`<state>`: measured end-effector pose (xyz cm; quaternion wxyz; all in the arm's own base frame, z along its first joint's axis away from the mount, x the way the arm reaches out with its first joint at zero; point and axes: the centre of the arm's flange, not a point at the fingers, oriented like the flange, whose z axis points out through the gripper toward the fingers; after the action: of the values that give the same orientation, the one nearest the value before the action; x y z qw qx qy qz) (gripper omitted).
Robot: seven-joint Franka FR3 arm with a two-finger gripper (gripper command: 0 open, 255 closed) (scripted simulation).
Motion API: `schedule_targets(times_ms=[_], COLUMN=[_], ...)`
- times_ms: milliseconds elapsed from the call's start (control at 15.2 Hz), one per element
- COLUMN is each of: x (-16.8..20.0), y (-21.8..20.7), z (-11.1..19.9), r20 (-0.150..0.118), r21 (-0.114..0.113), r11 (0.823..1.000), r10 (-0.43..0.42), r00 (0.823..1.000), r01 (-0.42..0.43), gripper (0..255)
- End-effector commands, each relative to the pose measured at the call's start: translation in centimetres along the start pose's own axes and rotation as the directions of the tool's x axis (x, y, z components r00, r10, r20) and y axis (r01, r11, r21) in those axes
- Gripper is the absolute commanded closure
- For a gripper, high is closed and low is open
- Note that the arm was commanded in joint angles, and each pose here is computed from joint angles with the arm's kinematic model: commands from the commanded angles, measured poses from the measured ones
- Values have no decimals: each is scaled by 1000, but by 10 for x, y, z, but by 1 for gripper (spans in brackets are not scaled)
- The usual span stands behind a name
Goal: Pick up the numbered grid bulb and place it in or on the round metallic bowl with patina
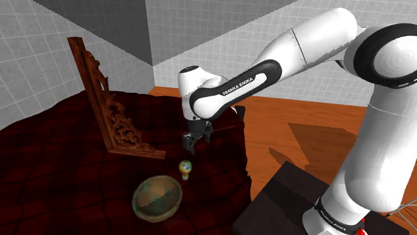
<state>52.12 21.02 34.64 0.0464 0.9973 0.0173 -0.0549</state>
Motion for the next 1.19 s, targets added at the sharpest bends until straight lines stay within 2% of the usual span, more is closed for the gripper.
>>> schedule_targets(times_ms=[0,462,924,1122], x=[18,76,75,74], y=[-11,-52,-53,-53], z=[19,74,111,114], r20=[7,30,30,30], r21=[2,8,8,8], r11=[1000,1000,1000,1000], r10=[6,26,26,26], r00=[1000,999,999,999], r01=[-7,-26,-26,-26], gripper=[0,0,0,0])
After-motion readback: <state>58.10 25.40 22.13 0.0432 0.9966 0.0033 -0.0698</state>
